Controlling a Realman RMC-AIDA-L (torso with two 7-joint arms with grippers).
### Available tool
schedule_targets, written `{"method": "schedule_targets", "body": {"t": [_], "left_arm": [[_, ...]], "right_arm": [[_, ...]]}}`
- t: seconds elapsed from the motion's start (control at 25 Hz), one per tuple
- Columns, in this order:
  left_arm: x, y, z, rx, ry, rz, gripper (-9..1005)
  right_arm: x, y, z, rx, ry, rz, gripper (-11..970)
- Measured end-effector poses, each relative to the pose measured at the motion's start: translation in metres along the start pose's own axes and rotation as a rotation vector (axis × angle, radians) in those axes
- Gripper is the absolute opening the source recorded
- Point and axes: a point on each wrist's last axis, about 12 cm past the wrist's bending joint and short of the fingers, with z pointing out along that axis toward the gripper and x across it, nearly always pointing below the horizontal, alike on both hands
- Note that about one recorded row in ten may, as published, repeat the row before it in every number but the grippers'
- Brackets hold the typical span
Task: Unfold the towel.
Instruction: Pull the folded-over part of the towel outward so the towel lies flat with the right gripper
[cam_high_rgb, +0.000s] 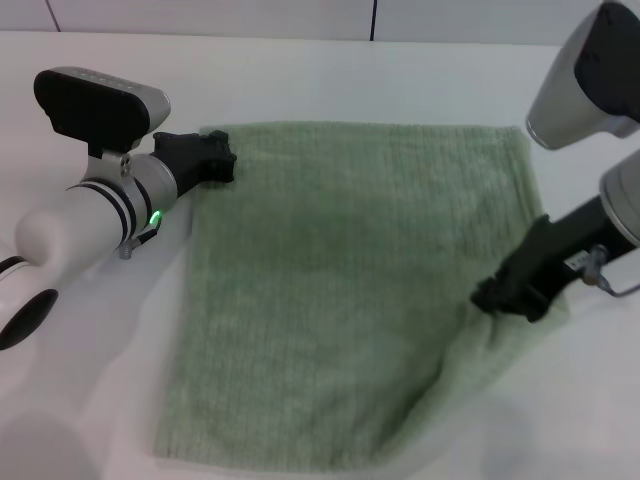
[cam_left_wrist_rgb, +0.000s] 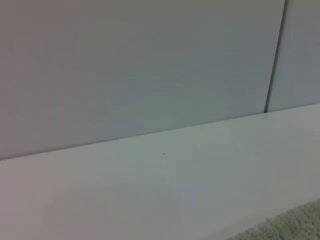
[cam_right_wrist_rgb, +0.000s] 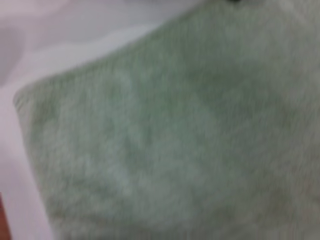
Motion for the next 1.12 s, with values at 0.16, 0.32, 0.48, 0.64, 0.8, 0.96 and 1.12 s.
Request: {"method": "schedule_targets", "body": {"t": [0.16, 0.32, 0.48, 0.64, 0.8, 0.96, 1.12], "left_arm": [[0.0, 0.0, 0.0, 0.0, -0.001, 0.0, 5], [-0.001, 0.0, 0.0, 0.0, -0.001, 0.001, 6], [-0.001, 0.0, 0.0, 0.0, -0.002, 0.001, 6], [-0.002, 0.0, 0.001, 0.0, -0.004, 0.001, 7], [-0.003, 0.0, 0.001, 0.002, -0.007, 0.0, 7], [-0.004, -0.001, 0.001, 0.003, -0.011, 0.002, 8], [-0.003, -0.001, 0.001, 0.002, -0.011, 0.002, 8]], "right_arm": [[0.002, 0.008, -0.007, -0.02, 0.054, 0.008, 25], [0.001, 0.018, -0.011, -0.046, 0.107, 0.017, 26], [0.0, 0.026, -0.007, -0.069, 0.186, 0.016, 26], [0.003, 0.025, 0.001, -0.05, 0.255, 0.018, 27], [0.003, 0.021, 0.006, -0.051, 0.291, 0.028, 27], [0.002, 0.019, 0.005, -0.049, 0.289, 0.024, 93], [-0.001, 0.019, 0.003, -0.036, 0.275, 0.011, 160]]}}
